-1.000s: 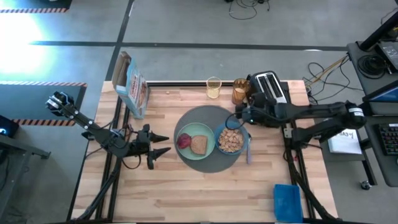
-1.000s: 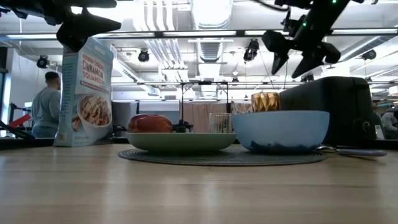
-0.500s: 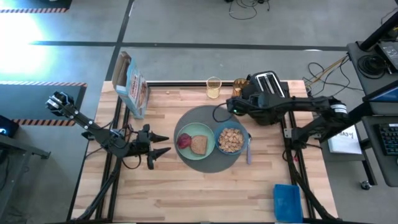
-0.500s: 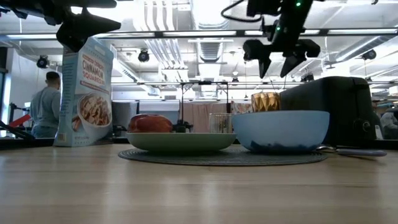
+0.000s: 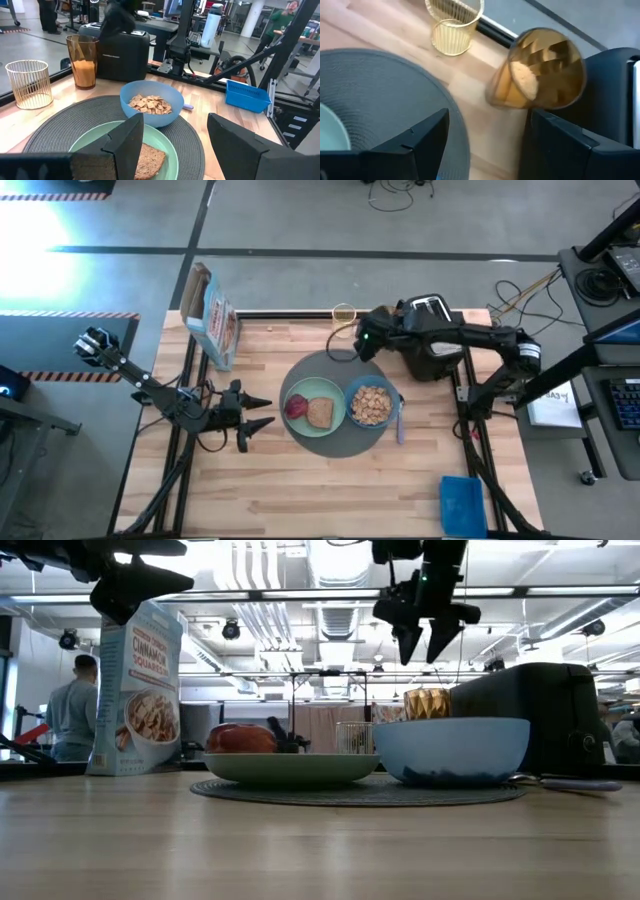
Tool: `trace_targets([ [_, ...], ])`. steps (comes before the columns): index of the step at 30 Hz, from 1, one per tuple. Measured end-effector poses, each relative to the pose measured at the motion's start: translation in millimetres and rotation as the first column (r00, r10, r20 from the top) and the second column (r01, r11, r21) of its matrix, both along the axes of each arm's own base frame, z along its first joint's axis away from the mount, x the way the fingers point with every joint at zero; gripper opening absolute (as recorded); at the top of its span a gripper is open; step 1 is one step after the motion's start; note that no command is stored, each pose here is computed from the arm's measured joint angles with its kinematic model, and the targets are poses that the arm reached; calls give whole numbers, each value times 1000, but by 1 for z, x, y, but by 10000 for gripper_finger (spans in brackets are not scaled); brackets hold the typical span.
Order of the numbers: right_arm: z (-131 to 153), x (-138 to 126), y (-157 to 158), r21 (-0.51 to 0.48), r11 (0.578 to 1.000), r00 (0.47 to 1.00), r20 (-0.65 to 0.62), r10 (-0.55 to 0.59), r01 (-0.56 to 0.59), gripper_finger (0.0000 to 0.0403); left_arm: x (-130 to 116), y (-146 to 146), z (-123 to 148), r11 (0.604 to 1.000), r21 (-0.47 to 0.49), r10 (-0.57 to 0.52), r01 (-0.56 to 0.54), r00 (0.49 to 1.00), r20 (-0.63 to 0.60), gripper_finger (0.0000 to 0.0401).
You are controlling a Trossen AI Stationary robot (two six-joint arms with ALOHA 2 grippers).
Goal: Arrange a breakfast setting
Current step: Put the brown cup of milk on the gray table mat to the top right of the green plate
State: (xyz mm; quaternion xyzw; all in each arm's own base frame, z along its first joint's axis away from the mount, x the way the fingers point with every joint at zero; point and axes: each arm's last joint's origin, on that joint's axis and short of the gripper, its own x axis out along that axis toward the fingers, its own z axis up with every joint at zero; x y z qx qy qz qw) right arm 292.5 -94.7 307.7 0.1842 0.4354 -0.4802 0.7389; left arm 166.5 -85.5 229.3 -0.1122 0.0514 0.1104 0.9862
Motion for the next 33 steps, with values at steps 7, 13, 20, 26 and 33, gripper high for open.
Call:
trace_targets([
  [7,6,-12,-34,113,993,1000,21,-21,18,265,0,0,0,1000,1,0,0,1000,-2,205],
  [13,-5,-18,-60,203,979,1000,4,-3,2,265,0,0,0,1000,1,0,0,1000,-2,205],
  [20,-23,-17,-82,219,976,998,-63,-4,18,265,0,0,0,1000,10,-1,1,1000,-4,205],
  [26,-42,-9,-91,243,970,992,-123,31,0,256,0,0,0,1000,15,-1,1,1000,-5,205],
  [33,-42,-2,-96,243,970,990,-131,57,-24,175,0,0,0,999,44,-4,5,1000,-11,205],
])
